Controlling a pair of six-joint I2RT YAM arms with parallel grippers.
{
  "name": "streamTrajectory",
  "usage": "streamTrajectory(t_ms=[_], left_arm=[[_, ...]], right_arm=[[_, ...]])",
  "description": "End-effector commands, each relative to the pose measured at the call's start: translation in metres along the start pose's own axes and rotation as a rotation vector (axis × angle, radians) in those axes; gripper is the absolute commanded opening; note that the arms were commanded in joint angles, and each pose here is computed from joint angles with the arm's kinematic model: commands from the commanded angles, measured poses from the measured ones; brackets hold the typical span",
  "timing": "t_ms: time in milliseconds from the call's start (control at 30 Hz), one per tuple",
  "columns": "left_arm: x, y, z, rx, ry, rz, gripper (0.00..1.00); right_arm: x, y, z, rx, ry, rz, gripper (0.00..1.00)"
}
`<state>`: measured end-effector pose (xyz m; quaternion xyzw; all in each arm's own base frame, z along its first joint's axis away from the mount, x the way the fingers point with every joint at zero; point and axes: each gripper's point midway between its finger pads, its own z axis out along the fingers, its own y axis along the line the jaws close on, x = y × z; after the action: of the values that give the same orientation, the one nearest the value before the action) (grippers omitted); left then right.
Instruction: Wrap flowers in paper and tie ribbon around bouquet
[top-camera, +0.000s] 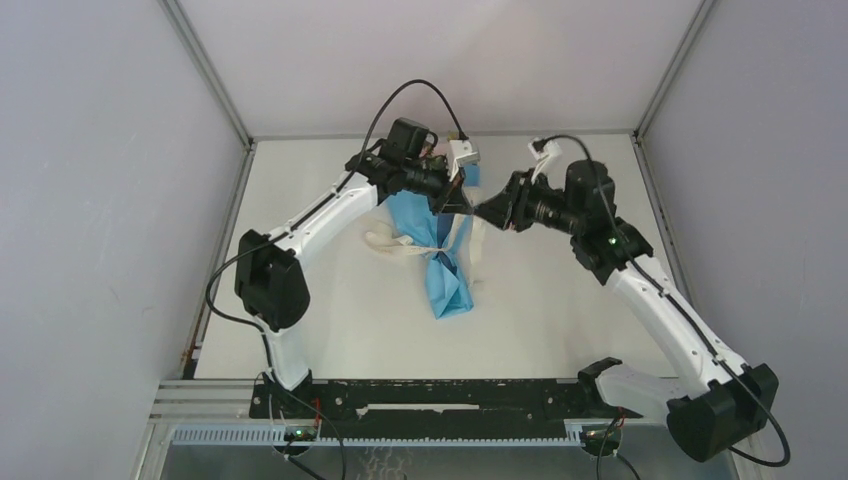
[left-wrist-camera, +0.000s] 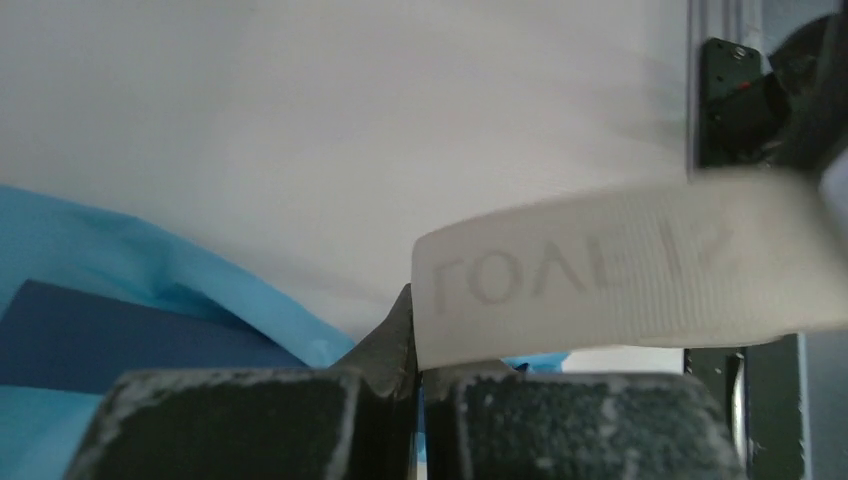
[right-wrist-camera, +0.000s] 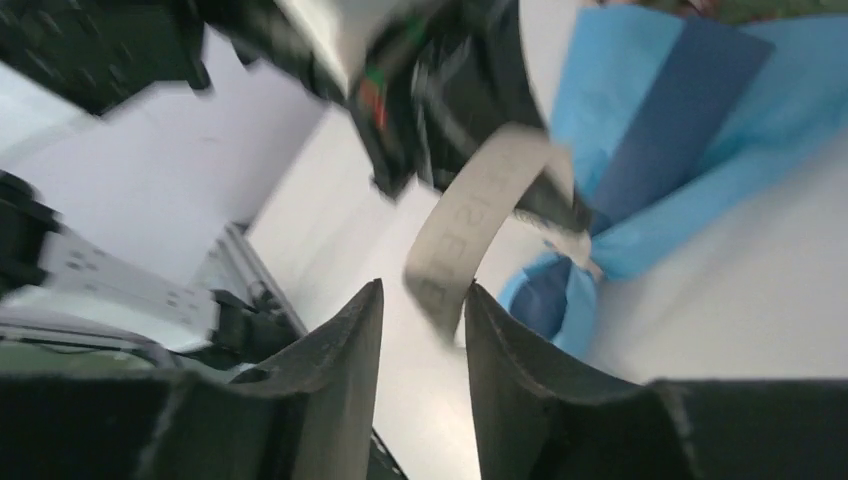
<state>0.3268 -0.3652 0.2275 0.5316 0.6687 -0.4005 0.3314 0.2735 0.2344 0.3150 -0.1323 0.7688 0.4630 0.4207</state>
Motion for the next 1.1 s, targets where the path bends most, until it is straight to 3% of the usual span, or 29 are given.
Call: streamTrajectory(t_ms=[0, 67, 133, 267, 333, 400, 600, 800, 967, 1067], left_arm=[[-0.022, 0.045, -0.011, -0.160, -0.073, -0.031, 0.00], [-0.021, 0.055, -0.012, -0.174, -0.075, -0.053, 0.00], [-0.022, 0.058, -0.014, -0.175, -0.081, -0.060, 0.00], [-0.028, 0.051, -0.020, -0.170, -0.094, -0.065, 0.00], [-0.036, 0.043, -0.025, -0.155, -0.106, -0.071, 0.00], [-0.048, 0.031, -0.033, -0.133, -0.129, -0.070, 0.00], [-0.068, 0.015, -0.047, -0.102, -0.151, -0.075, 0.00], [-0.085, 0.004, -0.057, -0.079, -0.170, -0.063, 0.00], [-0.058, 0.015, -0.047, -0.106, -0.114, -0.072, 0.00], [-0.043, 0.018, -0.040, -0.106, -0.085, -0.086, 0.00]], right_arm=[[0.036, -0.018, -0.011, 0.220, -0.024, -0.189, 0.49], [0.061, -0.005, 0.002, 0.104, -0.030, -0.189, 0.52], [0.087, -0.008, 0.019, 0.036, -0.013, -0.169, 0.47], [0.124, -0.050, 0.062, 0.097, 0.103, -0.116, 0.14], [0.134, -0.061, 0.079, 0.080, 0.131, -0.090, 0.04], [0.146, -0.071, 0.093, 0.074, 0.171, -0.062, 0.01], [0.200, -0.111, 0.109, 0.166, 0.311, 0.050, 0.00], [0.235, -0.111, 0.107, 0.167, 0.379, 0.110, 0.00], [0.210, -0.087, 0.097, 0.114, 0.322, 0.064, 0.00], [0.173, -0.057, 0.083, 0.025, 0.238, -0.025, 0.15]])
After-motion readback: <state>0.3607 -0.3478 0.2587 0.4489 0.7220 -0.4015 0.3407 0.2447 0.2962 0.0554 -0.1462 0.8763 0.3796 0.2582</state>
